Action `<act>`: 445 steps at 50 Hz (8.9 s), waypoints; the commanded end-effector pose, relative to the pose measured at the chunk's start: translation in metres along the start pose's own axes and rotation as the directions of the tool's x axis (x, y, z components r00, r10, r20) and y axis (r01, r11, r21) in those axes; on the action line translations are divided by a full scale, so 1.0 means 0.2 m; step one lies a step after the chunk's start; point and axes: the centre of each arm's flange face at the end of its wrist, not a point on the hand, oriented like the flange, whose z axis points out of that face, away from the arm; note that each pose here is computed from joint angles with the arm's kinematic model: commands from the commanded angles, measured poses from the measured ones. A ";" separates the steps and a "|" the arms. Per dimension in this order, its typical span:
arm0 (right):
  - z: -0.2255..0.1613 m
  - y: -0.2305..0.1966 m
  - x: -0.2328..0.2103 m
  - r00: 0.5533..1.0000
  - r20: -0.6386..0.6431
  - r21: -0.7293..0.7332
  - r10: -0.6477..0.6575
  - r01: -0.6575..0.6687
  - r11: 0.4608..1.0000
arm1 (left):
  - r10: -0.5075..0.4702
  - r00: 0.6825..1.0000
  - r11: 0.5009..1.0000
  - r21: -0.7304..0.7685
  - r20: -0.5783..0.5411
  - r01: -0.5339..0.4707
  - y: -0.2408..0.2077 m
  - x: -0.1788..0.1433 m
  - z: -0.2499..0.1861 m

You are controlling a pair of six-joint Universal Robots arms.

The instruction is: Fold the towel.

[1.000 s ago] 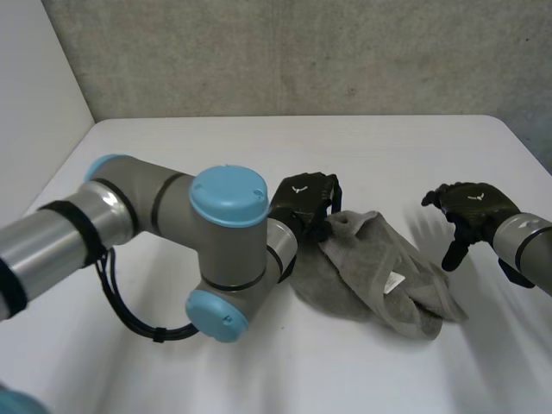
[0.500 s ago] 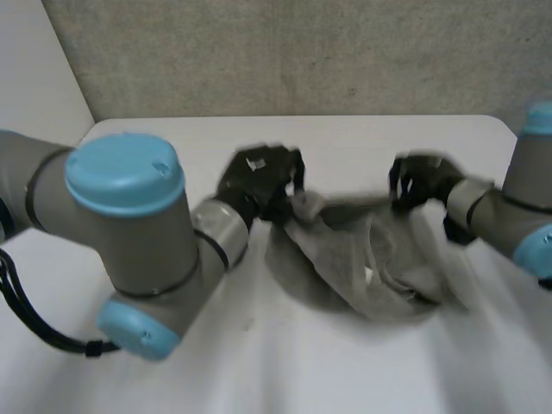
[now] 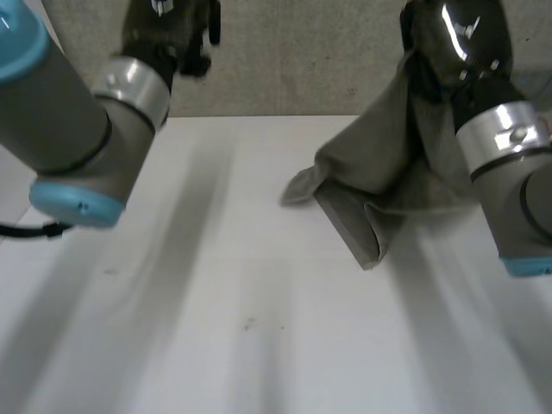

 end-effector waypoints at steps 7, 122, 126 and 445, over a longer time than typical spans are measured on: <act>-0.12 0.05 -0.13 0.988 0.101 -0.123 -0.117 0.129 0.984 | -0.159 0.987 0.924 -0.358 -0.035 0.136 0.57 0.16 -0.27; 0.21 -0.12 0.05 0.957 0.020 0.053 -0.289 0.287 0.956 | 0.284 0.944 0.918 0.237 0.170 -0.318 -0.18 -0.33 0.18; 0.06 -0.05 -0.03 0.958 0.139 -0.032 -0.251 0.257 0.966 | 0.267 0.956 0.953 0.116 0.122 -0.281 0.00 -0.31 0.05; -0.68 0.43 0.32 0.924 0.384 -0.839 -0.003 0.350 0.417 | 0.331 0.897 0.686 -0.578 -0.293 -0.442 0.74 -0.20 -0.90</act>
